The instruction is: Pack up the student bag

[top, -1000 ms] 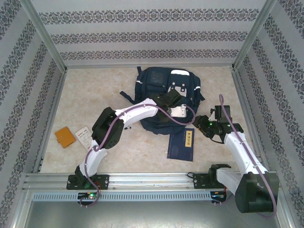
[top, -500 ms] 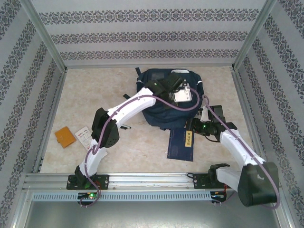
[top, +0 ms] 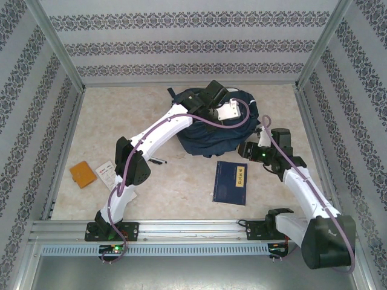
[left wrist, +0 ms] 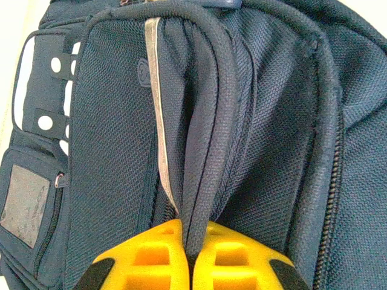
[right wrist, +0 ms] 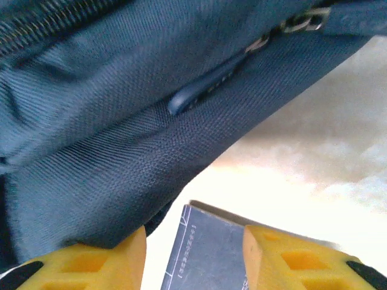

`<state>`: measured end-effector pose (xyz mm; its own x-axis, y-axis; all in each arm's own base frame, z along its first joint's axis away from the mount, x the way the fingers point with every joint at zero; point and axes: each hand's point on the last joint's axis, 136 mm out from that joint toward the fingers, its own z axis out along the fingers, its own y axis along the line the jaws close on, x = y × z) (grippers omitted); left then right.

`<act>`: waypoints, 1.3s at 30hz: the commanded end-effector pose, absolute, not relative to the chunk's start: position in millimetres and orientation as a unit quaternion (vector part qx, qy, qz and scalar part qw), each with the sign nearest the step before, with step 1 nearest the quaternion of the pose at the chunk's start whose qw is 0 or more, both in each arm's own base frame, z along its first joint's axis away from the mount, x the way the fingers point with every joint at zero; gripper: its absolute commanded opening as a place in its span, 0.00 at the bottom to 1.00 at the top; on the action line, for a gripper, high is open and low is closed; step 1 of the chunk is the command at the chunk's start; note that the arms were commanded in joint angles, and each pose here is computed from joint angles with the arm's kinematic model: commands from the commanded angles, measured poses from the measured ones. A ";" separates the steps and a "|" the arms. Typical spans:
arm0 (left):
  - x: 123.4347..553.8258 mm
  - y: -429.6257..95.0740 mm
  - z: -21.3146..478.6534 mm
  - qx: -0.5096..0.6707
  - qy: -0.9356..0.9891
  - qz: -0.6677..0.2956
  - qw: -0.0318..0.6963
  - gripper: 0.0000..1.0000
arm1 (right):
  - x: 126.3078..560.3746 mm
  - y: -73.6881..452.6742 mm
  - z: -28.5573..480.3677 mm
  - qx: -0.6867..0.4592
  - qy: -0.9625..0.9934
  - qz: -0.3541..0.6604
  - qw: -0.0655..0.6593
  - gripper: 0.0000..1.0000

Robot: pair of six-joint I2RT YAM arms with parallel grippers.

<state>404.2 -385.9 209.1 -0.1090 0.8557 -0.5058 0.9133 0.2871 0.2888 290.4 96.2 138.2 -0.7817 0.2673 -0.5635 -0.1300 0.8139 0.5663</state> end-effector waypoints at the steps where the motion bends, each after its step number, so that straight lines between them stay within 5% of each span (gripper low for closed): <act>1: 400.7 -382.9 235.6 0.576 0.749 -0.075 0.321 0.00 | 293.8 91.4 147.6 0.057 0.881 0.324 0.340 0.48; 19: 394.4 -376.3 252.6 0.566 0.748 -0.129 0.321 0.00 | 308.2 80.7 203.2 0.020 0.875 0.331 0.351 0.46; 25: 390.2 -378.1 255.5 0.564 0.748 -0.144 0.319 0.00 | 311.5 79.8 206.6 0.028 0.883 0.330 0.332 0.27; 39: 386.5 -384.8 276.3 0.538 0.750 -0.199 0.331 0.00 | 313.5 80.6 156.3 0.024 0.903 0.309 0.296 0.39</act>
<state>393.4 -382.2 212.4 -0.2509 0.7627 -0.5961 0.9377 0.3444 0.0459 310.6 78.6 156.2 -0.8344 0.2648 -0.4833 -0.0983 0.7914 0.6034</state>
